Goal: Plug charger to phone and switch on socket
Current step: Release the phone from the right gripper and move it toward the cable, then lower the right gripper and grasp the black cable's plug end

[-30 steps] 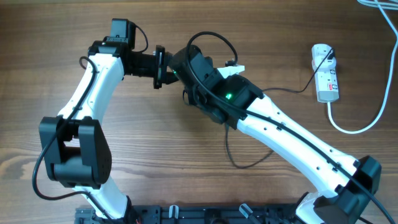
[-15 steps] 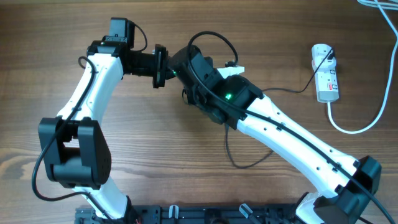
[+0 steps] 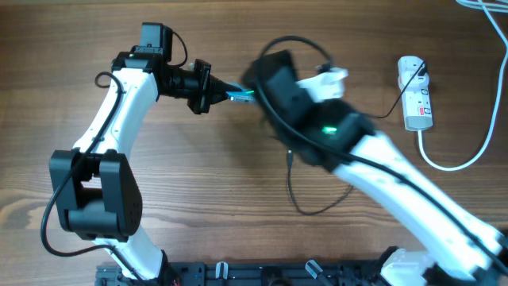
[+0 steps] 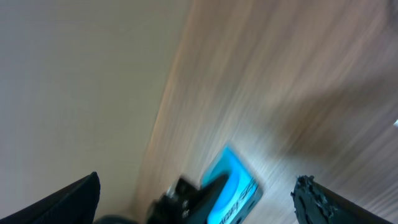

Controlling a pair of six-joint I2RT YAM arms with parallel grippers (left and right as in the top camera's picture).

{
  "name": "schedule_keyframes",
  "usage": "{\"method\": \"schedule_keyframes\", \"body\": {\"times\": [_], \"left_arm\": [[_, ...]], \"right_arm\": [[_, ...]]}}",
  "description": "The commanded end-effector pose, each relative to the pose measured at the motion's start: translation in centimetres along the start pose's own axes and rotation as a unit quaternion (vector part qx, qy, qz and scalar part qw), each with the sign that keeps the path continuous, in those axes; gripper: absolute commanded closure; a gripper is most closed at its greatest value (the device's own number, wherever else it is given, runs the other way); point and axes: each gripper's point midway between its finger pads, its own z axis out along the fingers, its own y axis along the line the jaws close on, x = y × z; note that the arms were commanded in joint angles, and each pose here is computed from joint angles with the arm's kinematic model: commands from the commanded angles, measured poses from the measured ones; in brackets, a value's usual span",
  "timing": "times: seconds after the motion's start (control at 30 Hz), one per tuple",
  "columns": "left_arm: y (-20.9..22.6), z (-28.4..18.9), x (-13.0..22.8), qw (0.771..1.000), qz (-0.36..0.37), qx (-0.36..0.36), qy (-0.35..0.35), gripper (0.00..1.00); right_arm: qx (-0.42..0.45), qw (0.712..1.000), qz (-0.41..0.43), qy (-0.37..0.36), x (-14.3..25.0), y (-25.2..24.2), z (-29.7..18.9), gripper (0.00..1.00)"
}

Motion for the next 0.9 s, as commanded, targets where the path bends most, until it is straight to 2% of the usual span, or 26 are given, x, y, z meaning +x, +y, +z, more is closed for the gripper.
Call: {"method": "schedule_keyframes", "body": {"times": [0.0,0.07,0.13,0.27,0.37,0.4,0.43,0.53,0.7,0.8,0.87], "left_arm": [[-0.2,-0.8,-0.9,0.994,0.095,-0.017,-0.053,0.96],[0.1,-0.9,-1.6,0.991,0.113,-0.029,-0.072,0.96],[0.5,-1.1,-2.5,0.987,0.119,-0.044,-0.096,0.96],[1.2,-1.4,-3.8,0.981,0.123,-0.070,-0.133,0.96],[1.7,-1.8,-4.7,0.976,0.123,-0.087,-0.158,0.96],[1.8,-1.8,-4.9,0.974,0.131,-0.092,-0.163,0.96],[1.9,-1.9,-5.1,0.972,0.134,-0.097,-0.168,0.96],[2.4,-2.3,-5.7,0.964,0.151,-0.116,-0.185,0.96],[4.0,-3.4,-7.2,0.949,0.137,-0.164,-0.232,0.96],[4.6,-3.8,-7.5,0.944,0.131,-0.180,-0.242,0.96],[4.7,-3.8,-7.5,0.944,0.130,-0.181,-0.243,0.96]], "right_arm": [[0.004,0.974,-0.221,-0.046,-5.8,0.0,-1.8,0.00],[0.037,0.950,-0.309,-0.036,-7.2,-1.3,-1.4,0.00],[0.077,0.930,-0.360,-0.006,-7.9,-3.4,-0.9,0.00],[0.126,0.883,-0.435,0.124,-6.1,-7.6,0.4,0.00],[0.139,0.850,-0.462,0.212,-3.6,-9.8,1.1,0.01],[0.145,0.841,-0.466,0.235,-2.8,-10.4,1.4,0.07],[0.155,0.836,-0.464,0.249,-2.3,-11.0,1.8,0.12],[0.184,0.821,-0.463,0.280,-1.0,-13.1,3.2,0.18],[0.230,0.795,-0.463,0.318,0.3,-17.1,5.4,0.19],[0.198,0.775,-0.476,0.366,2.4,-18.5,6.3,0.19],[0.167,0.770,-0.473,0.394,4.0,-19.1,7.0,0.23]]}}
